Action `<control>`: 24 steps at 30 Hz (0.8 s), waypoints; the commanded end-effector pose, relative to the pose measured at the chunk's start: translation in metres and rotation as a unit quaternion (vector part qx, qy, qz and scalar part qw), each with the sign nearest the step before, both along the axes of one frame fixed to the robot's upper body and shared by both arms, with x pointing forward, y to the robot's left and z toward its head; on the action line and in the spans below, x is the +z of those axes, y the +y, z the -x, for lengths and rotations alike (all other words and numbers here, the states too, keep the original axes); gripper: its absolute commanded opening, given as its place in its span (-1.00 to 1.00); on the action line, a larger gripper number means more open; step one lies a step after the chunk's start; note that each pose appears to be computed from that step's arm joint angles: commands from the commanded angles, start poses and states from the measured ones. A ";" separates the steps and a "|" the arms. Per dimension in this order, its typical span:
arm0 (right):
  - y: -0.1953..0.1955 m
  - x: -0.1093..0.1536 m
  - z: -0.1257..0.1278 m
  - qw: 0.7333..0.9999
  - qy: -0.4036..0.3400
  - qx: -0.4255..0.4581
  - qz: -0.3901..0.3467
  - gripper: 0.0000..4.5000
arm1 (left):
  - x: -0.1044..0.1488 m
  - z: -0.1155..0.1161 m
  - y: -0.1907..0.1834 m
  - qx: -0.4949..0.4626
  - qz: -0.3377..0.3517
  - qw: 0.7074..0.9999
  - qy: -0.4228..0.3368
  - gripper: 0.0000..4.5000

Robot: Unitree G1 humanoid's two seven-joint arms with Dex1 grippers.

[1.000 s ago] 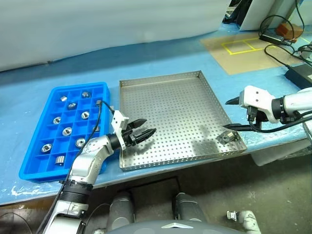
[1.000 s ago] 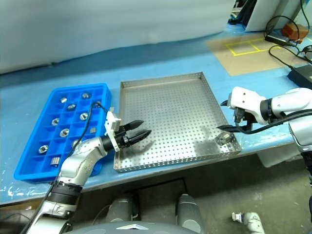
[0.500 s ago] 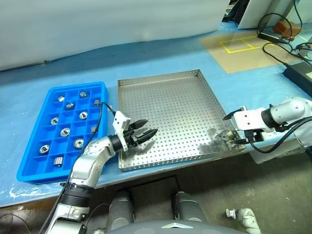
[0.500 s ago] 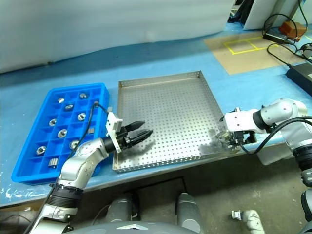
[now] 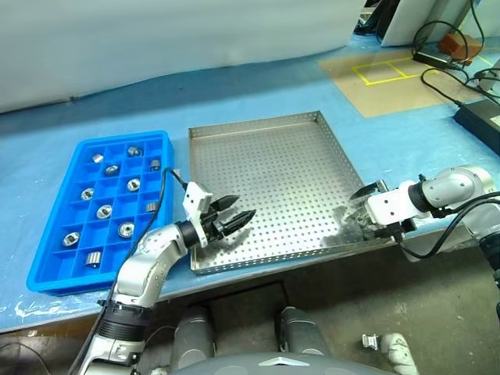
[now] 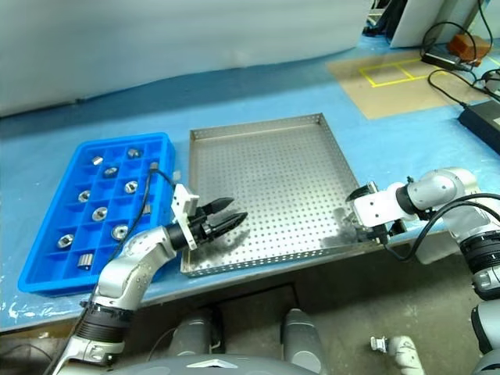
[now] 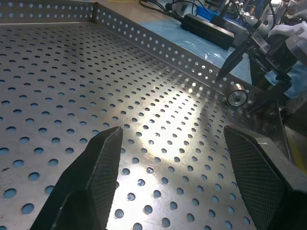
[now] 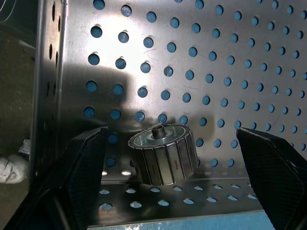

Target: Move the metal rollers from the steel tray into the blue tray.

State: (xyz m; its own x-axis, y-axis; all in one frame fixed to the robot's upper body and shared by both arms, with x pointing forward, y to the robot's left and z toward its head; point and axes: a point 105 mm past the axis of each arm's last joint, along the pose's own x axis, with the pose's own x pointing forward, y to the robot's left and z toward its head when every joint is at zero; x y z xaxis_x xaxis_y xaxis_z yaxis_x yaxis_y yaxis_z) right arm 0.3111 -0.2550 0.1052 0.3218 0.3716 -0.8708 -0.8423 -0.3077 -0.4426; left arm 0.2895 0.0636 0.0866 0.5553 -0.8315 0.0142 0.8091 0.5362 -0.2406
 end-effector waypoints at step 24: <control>-0.001 -0.011 0.000 0.999 0.028 -0.019 -0.004 -0.28 | 0.050 0.009 -0.025 0.013 -0.001 1.000 0.002 0.58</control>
State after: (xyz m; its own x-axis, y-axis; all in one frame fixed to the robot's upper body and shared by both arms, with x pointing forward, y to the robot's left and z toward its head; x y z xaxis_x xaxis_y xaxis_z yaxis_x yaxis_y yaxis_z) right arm 0.3135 -0.2550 0.0970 0.3002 0.3724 -0.8782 -0.8649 -0.2820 -0.4152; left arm 0.2845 0.0435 0.1189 0.5888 -0.8075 -0.0346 0.7735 0.5754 -0.2659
